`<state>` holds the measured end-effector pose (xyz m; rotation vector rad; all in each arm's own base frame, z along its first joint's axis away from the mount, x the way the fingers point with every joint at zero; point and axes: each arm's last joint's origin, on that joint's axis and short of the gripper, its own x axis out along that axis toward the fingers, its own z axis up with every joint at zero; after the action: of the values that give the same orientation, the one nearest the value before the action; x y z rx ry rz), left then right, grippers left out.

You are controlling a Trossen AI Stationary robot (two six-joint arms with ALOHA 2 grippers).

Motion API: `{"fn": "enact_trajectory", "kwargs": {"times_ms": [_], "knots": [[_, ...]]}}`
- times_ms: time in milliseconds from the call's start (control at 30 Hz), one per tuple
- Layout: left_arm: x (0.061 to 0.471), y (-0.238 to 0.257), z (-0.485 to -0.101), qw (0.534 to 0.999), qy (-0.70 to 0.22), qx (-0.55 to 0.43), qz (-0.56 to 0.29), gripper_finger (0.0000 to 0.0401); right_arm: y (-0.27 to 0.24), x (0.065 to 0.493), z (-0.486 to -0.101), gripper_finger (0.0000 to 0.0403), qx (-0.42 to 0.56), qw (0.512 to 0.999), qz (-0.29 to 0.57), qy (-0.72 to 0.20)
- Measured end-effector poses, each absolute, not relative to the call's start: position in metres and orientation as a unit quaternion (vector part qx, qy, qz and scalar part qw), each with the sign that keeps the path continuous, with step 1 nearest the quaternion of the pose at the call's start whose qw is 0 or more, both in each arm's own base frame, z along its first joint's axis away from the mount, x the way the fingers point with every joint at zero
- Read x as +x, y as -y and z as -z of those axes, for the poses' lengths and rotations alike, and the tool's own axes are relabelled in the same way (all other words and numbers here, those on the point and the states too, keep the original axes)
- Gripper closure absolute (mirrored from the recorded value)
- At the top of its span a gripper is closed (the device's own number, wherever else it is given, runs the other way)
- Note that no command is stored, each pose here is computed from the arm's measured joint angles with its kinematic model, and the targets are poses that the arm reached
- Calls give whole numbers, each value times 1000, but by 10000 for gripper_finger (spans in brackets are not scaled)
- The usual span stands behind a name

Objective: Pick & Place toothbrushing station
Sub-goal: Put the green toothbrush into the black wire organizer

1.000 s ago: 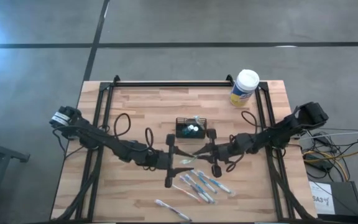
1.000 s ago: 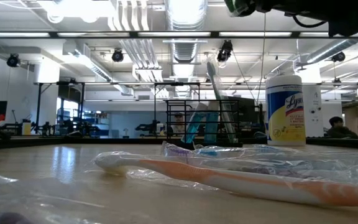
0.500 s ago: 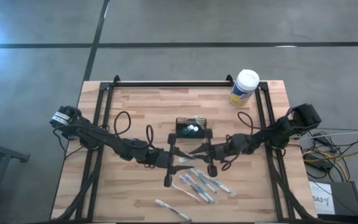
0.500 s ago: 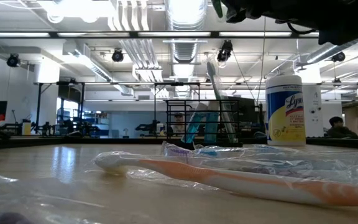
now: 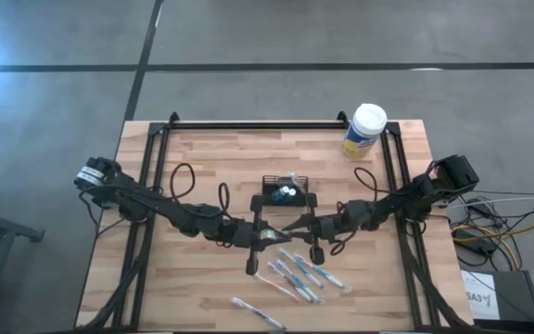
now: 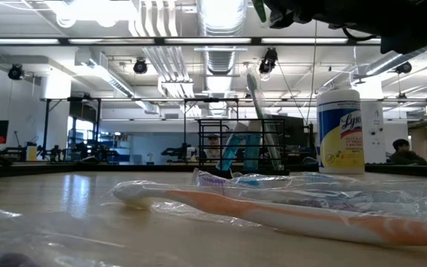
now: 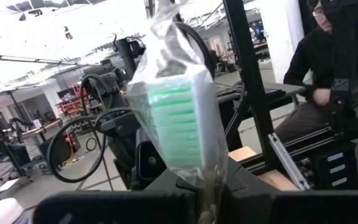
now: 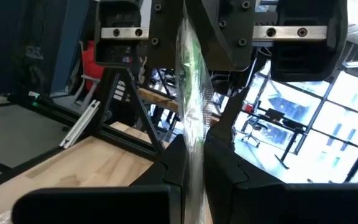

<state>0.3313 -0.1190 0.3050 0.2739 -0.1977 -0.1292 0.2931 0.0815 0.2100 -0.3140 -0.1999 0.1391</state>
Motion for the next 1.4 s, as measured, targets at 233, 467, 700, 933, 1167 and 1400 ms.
{"fn": "enact_trajectory", "kwargs": {"times_ms": [233, 467, 700, 933, 1167, 1400], "knots": [[314, 115, -316, 986, 46, 153, 52, 393, -78, 284, -214, 297, -138, 983, -53, 106], [269, 107, -344, 990, -4, 138, 15, 394, -67, 253, -221, 213, -105, 988, -14, 113], [208, 90, -353, 989, -73, 107, -68, 394, -53, 198, -217, 194, -75, 990, 50, 105], [162, 68, -309, 993, -66, 38, -88, 394, -39, 150, -204, 232, -31, 990, 45, 133], [138, 53, -271, 994, -26, 12, -105, 394, -34, 133, -195, 345, -42, 995, 38, 83], [124, 44, -263, 990, -7, -4, -140, 394, -32, 126, -194, 392, -46, 997, 30, 59]]}}
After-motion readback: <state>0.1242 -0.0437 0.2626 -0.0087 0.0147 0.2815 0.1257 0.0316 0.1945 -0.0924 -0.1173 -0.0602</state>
